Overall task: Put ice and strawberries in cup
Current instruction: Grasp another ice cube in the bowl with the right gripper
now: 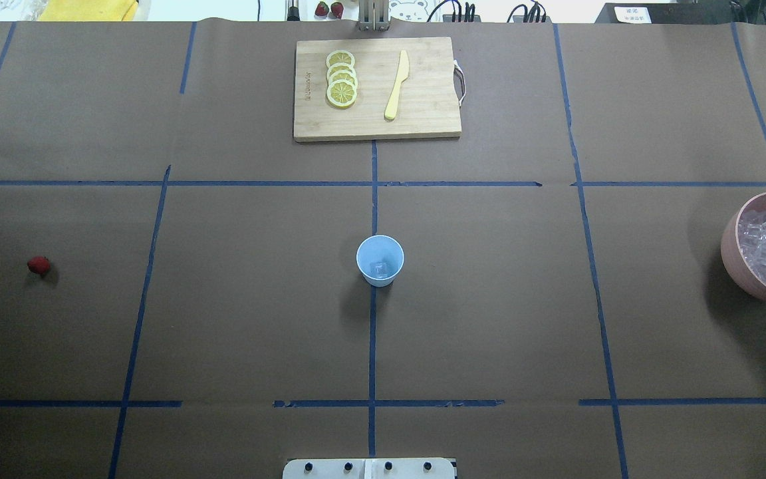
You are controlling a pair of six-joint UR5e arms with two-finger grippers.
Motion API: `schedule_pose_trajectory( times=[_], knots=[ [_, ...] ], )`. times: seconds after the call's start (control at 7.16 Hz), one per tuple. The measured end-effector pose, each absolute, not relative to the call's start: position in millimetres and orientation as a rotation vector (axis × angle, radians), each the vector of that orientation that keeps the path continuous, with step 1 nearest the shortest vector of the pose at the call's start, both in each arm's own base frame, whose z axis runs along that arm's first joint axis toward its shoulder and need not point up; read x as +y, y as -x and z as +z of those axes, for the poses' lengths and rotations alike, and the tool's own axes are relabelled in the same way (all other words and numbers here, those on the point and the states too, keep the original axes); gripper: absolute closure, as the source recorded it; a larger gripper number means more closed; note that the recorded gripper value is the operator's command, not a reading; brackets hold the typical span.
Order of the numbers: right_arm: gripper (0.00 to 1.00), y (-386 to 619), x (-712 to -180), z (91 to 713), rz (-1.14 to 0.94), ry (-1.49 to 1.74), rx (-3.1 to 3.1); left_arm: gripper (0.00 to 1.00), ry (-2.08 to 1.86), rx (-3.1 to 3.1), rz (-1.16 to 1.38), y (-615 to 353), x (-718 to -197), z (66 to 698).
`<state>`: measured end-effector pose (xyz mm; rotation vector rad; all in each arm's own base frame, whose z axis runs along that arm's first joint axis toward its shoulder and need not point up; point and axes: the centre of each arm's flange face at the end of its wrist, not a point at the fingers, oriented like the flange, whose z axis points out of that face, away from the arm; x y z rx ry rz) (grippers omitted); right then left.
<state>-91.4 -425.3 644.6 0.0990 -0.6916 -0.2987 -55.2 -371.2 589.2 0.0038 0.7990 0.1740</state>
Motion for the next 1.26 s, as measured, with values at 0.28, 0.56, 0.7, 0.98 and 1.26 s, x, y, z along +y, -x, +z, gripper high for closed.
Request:
schedule_pose_trajectory(
  times=[0.28, 0.56, 0.7, 0.98, 1.26],
  knots=[
    [0.77, 94, -425, 646, -0.303, -0.099, -0.679, 0.00, -0.004, 0.799, 0.174, 55, -371, 589],
    [0.96, 94, -425, 648, -0.305, -0.098, -0.676, 0.00, -0.004, 0.799, 0.174, 55, -371, 589],
    [1.00, 94, -424, 648, -0.307, -0.099, -0.677, 0.00, -0.003, 0.800, 0.174, 55, -371, 590],
    [1.00, 91, -424, 640, -0.311, -0.115, -0.684, 0.00, -0.004, 0.801, 0.175, 55, -371, 590],
    [1.00, 77, -409, 605, -0.303, -0.167, -0.702, 0.00, -0.003, 0.801, 0.175, 55, -371, 590]
  ],
)
